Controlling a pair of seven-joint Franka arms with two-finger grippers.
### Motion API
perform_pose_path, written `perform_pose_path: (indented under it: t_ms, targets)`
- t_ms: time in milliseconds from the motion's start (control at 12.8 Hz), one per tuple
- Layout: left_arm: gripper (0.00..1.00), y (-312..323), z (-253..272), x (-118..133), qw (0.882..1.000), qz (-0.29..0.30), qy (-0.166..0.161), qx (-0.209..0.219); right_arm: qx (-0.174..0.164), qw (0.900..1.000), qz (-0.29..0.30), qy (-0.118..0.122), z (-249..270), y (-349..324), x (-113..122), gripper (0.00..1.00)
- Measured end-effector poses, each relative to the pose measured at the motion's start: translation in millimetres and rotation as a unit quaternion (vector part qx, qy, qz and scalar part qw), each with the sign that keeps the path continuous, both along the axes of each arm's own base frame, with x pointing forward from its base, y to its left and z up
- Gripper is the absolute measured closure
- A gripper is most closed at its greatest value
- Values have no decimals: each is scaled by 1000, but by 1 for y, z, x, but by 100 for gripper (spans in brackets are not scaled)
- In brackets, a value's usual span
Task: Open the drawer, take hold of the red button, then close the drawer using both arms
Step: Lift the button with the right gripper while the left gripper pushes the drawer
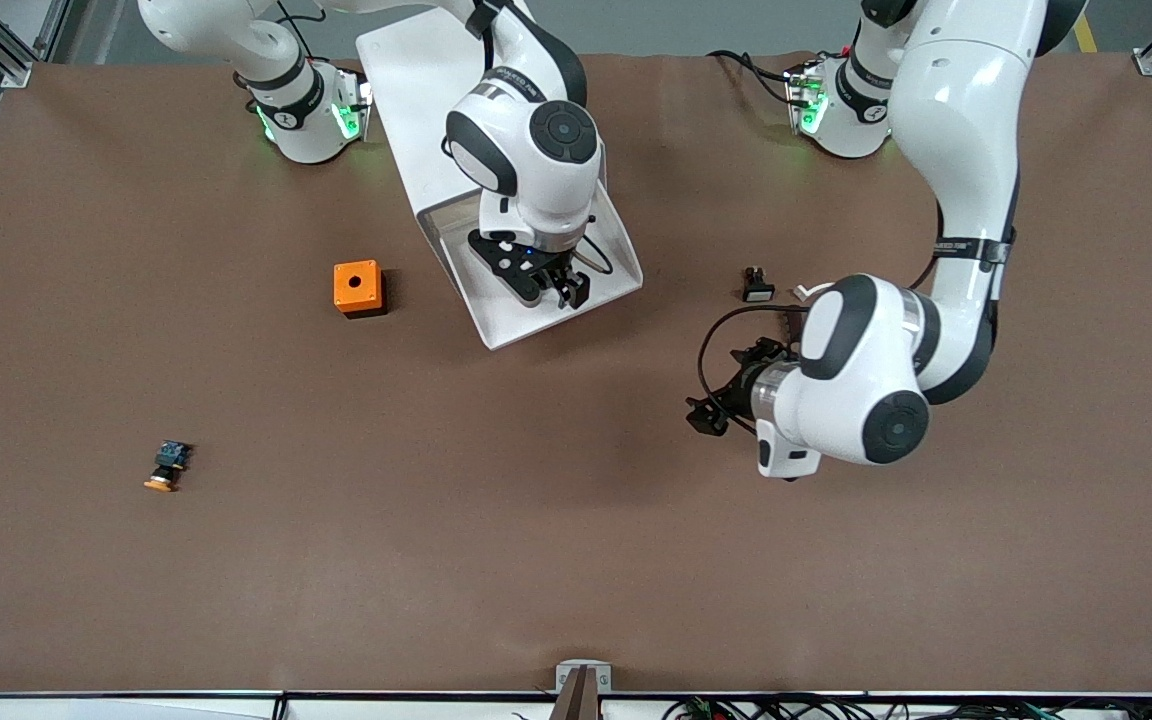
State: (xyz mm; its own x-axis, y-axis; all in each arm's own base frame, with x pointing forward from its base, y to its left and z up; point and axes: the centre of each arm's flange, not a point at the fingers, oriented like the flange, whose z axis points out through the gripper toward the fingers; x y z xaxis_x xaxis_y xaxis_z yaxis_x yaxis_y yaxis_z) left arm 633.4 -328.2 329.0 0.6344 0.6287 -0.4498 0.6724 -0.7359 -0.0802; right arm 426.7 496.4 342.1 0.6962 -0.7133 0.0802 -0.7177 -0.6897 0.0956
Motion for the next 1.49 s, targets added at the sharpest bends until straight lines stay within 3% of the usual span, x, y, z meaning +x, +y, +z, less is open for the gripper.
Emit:
perform_pose_path:
  t_ms: [313, 547, 704, 939, 1095, 1330, 1486]
  targets:
    - [0, -79, -6, -33, 998, -41, -51, -9, 8, 1000, -3, 6, 1, 4, -5, 56]
    - [0, -96, -16, -43, 997, -44, -69, -14, 9, 1000, -3, 4, 4, 3, -2, 56]
    - [0, -106, -24, -51, 996, -49, -74, -14, 8, 1000, 18, 9, 20, -11, 13, 56]
    - [0, -125, -39, -72, 996, -64, -67, -12, 29, 994, 100, 41, 93, -95, 79, 56]
    - [0, -136, -43, -83, 996, -69, -58, -19, 46, 985, 164, 41, 128, -196, 135, 56]
    - [0, -157, -43, -101, 996, -72, -47, -31, 59, 965, 254, 21, 107, -336, 196, 56]
    - [0, -174, -44, -118, 996, -72, -38, -29, 58, 955, 290, 9, 69, -395, 215, 56]
